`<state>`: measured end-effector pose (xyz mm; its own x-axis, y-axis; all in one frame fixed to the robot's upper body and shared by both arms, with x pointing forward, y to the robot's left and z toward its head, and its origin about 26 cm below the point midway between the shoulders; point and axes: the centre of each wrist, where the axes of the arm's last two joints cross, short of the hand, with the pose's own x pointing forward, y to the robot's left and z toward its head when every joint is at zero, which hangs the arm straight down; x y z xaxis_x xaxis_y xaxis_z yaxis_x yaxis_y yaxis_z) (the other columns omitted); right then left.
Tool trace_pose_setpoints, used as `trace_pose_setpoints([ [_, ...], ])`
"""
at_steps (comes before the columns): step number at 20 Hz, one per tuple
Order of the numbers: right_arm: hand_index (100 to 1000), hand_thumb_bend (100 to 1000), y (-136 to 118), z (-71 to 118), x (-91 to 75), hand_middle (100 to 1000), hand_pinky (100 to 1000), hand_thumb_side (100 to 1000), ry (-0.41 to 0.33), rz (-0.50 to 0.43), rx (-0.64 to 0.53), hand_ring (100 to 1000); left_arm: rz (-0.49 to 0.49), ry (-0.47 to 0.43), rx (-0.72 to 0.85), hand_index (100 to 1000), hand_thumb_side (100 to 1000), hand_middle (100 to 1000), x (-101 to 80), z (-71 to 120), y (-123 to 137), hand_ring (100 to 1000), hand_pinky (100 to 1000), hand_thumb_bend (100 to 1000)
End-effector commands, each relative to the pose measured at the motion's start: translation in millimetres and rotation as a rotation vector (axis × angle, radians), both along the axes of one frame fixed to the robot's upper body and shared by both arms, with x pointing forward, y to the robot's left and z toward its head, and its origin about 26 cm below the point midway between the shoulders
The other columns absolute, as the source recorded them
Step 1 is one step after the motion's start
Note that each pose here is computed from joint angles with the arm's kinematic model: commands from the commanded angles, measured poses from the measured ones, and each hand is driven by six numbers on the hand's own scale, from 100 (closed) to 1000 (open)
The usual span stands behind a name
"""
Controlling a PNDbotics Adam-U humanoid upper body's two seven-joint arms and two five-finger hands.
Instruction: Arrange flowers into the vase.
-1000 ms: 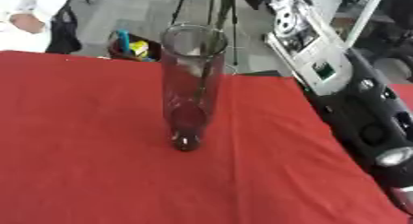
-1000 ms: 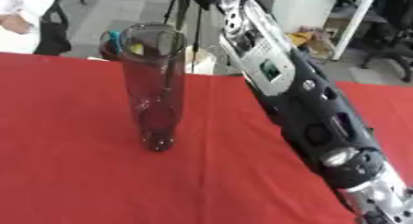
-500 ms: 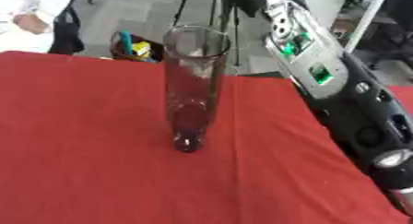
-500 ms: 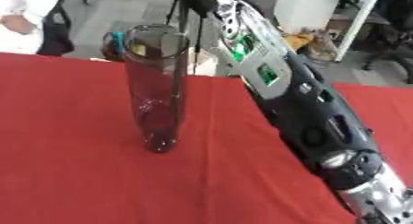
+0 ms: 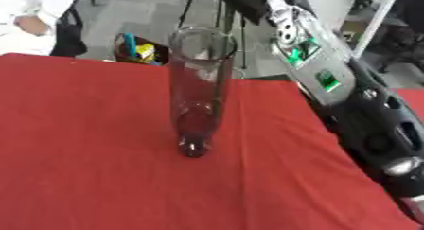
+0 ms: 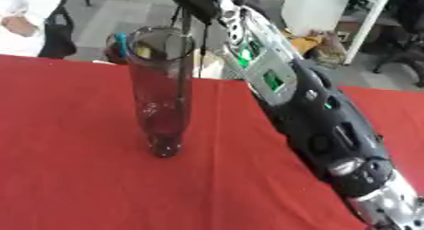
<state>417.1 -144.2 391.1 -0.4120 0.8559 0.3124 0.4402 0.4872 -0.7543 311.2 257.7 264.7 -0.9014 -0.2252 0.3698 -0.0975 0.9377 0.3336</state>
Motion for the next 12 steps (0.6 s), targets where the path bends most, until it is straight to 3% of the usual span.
trace_pose_setpoints([
  [1, 675, 100, -7.3, 10.8, -2.9, 614, 705, 1000, -0.030, -0.023, -0.015, 813, 0.001, -0.036, 0.008, 878, 1000, 836, -3.9, 9.2, 1.4, 881, 747, 100],
  [5, 654, 100, -5.6, 10.1, -2.2, 607, 702, 1000, -0.035, -0.031, 0.001, 812, -0.001, -0.035, 0.006, 878, 1000, 836, -3.8, 9.2, 1.1, 881, 747, 100],
  [9, 366, 100, -4.9, 9.7, -3.0, 539, 677, 1000, -0.073, -0.042, 0.034, 786, 0.000, -0.035, 0.004, 878, 1000, 836, -3.8, 9.0, 1.4, 881, 746, 100],
  [12, 343, 100, -3.7, 9.7, -3.9, 510, 668, 1000, -0.117, -0.045, 0.064, 775, -0.001, -0.036, 0.003, 878, 1000, 837, -3.8, 9.3, 1.2, 881, 747, 100],
])
